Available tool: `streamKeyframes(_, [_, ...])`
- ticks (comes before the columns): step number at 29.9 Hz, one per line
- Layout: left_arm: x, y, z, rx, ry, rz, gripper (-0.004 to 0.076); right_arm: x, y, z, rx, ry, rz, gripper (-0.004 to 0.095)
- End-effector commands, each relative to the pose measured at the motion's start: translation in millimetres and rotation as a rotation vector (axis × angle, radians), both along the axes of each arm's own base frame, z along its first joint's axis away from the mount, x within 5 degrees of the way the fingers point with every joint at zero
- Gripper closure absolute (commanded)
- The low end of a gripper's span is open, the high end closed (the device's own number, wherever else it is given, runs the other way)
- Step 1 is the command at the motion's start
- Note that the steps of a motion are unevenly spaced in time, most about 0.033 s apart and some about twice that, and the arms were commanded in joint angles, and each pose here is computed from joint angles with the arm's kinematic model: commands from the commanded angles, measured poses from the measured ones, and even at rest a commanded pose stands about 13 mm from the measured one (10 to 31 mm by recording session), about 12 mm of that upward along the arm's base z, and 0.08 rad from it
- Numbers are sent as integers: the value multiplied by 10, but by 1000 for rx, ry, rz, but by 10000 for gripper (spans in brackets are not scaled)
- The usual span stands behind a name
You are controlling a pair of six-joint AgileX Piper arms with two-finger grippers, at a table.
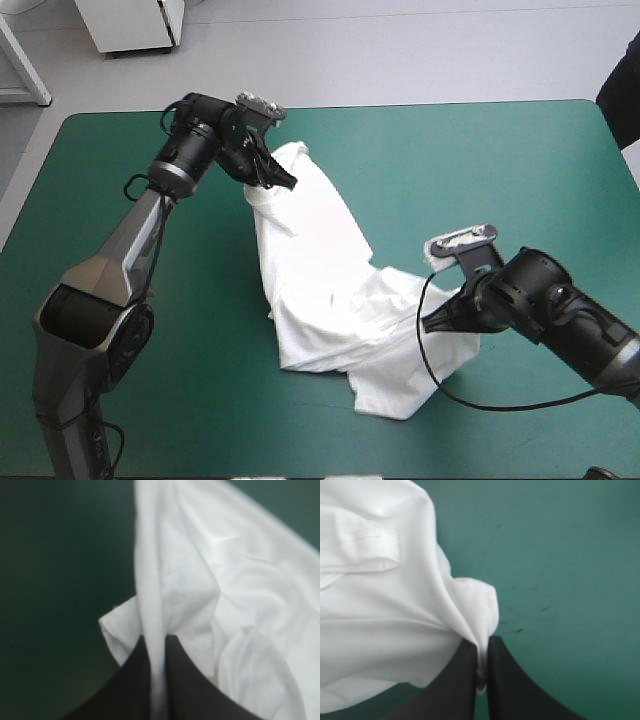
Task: Fold the cloth
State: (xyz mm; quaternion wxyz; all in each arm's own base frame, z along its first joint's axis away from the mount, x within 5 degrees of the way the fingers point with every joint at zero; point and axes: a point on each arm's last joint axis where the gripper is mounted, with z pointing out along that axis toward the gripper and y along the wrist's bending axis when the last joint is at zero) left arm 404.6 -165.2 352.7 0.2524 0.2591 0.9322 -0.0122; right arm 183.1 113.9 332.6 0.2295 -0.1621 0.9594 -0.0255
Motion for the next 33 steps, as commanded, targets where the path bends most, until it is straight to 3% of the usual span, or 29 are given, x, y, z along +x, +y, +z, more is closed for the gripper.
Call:
streamKeyframes(1, [-424, 193, 822, -58, -173, 5, 746, -26, -171, 610, -14, -202, -27, 925])
streamKeyframes(14, [-1826, 745, 2334, -269, -643, -24, 746, -383, -576, 2218, 123, -735, -4, 925])
streamKeyframes(22, [-2679, 1015, 2897, -446, -907, -90, 746, -822, -895, 2885, 236, -988, 20, 924])
streamKeyframes(27, [-2841, 1042, 2950, -475, -930, -130, 746, -851, -876, 2943, 285, -997, 41, 924])
streamKeyframes(33, [-2756, 950, 2831, -487, -815, -165, 746, -720, -620, 2737, 374, -849, 124, 924])
